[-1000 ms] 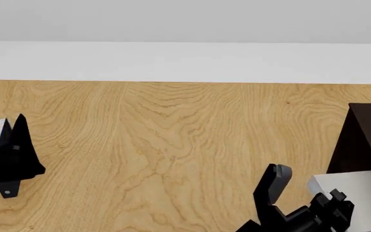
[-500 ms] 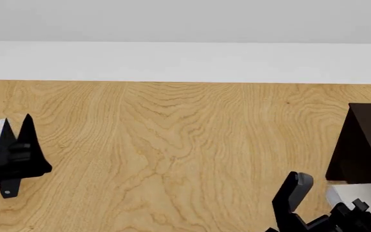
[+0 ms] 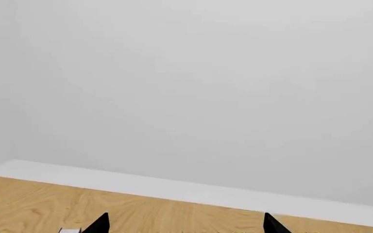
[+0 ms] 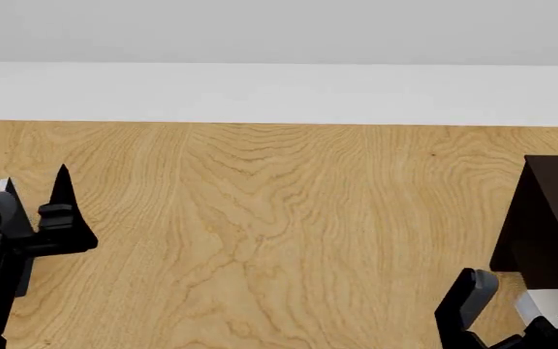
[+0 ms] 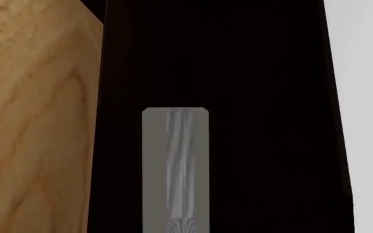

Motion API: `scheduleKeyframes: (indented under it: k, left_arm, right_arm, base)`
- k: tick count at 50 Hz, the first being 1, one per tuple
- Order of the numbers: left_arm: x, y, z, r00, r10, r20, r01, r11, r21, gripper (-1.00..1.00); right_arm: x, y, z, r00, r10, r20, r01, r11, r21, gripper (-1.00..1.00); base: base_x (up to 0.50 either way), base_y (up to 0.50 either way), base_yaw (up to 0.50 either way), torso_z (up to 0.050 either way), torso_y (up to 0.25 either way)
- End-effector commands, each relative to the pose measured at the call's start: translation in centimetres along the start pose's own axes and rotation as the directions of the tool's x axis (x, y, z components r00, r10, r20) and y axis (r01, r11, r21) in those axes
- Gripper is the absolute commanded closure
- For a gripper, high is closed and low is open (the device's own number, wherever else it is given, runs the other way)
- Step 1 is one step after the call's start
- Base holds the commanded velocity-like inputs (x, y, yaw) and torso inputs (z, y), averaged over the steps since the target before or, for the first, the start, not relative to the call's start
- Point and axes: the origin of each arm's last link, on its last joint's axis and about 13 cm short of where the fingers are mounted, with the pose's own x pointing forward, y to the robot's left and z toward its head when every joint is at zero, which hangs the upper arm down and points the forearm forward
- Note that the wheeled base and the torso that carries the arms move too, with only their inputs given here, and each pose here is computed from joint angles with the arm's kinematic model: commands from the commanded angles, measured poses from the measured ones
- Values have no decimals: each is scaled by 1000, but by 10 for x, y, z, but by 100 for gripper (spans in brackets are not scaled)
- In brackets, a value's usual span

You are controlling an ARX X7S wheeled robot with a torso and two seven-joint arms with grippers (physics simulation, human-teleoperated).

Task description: Pick up the book on the right and place it on the cabinet shelf.

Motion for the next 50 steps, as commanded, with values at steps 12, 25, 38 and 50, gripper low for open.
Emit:
scheduleKeyframes:
  k: [12, 25, 38, 50]
  left_arm:
    - [4, -5, -2, 1000, 8, -8, -8, 999, 38, -100]
    - [1, -4, -4, 1000, 12, -14, -11, 999, 52, -100]
    - [2, -3, -3, 1000, 11, -13, -10, 999, 32, -100]
    - [2, -3, -5, 1000, 8, -14, -8, 1000, 22, -100]
  right_arm:
    - [8, -11, -3, 989, -137, 61, 143, 982, -121, 100]
    - [8, -11, -3, 989, -137, 61, 143, 982, -121, 100]
    - [8, -11, -3, 989, -137, 61, 143, 982, -121, -100]
    - [16, -16, 6, 988, 134, 72, -139, 988, 68, -100]
  base:
    - [0, 0, 0, 0, 2]
    - [0, 0, 0, 1, 1]
    - [0, 0, 0, 0, 1]
    - [0, 0, 0, 0, 1]
